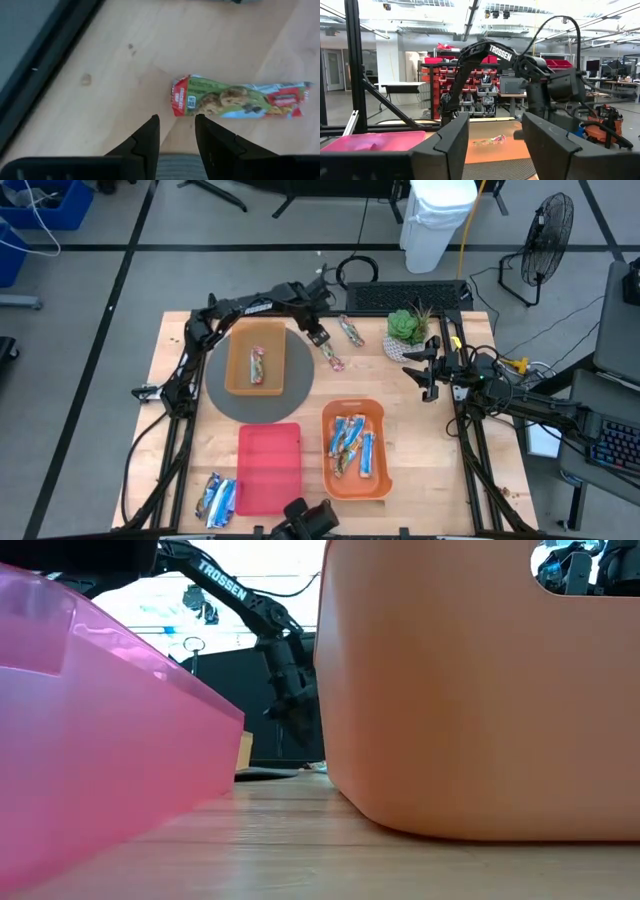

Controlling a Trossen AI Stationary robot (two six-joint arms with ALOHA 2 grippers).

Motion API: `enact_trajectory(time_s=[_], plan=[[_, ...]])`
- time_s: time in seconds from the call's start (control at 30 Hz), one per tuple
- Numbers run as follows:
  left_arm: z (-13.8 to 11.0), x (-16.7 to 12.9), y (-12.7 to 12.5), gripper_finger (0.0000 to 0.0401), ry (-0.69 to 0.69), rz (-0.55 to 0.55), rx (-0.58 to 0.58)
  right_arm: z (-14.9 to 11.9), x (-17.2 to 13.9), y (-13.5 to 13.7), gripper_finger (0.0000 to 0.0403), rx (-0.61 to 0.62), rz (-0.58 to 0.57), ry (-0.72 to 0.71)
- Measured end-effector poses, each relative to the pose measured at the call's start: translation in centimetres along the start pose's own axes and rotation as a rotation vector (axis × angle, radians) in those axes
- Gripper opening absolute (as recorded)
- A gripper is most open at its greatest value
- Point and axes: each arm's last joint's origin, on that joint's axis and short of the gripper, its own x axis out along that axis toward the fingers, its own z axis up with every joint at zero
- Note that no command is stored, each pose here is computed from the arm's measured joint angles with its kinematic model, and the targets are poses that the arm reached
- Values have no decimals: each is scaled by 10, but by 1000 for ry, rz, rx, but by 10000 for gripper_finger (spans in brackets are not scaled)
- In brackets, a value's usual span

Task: Pick and place Granola Bars by type
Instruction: Put the red granola bar into the light orange bin

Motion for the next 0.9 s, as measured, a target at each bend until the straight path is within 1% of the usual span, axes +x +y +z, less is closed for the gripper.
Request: enact_trajectory(time_s=[0.07,0.1,0.13,0.47,0.6,0.67,0.73,0.8,0.9], plan=[[-1,7,0,127,10,-12,-8,0,0,0,176,0,0,0],[-1,9,-2,127,14,2,-2,0,0,0,175,0,0,0],[-1,10,-5,127,12,12,4,0,0,0,174,0,0,0],[2,10,-29,127,-11,-38,60,0,0,0,176,0,0,0],[2,10,-31,127,-10,-36,72,0,0,0,174,0,0,0],[2,9,-31,127,-13,-36,103,0,0,0,175,0,0,0],[3,3,-31,127,-23,-35,134,0,0,0,177,0,0,0],[5,-13,-34,126,-61,-44,165,0,0,0,178,0,0,0],[11,-39,-41,105,-161,-63,242,0,0,0,176,0,0,0]])
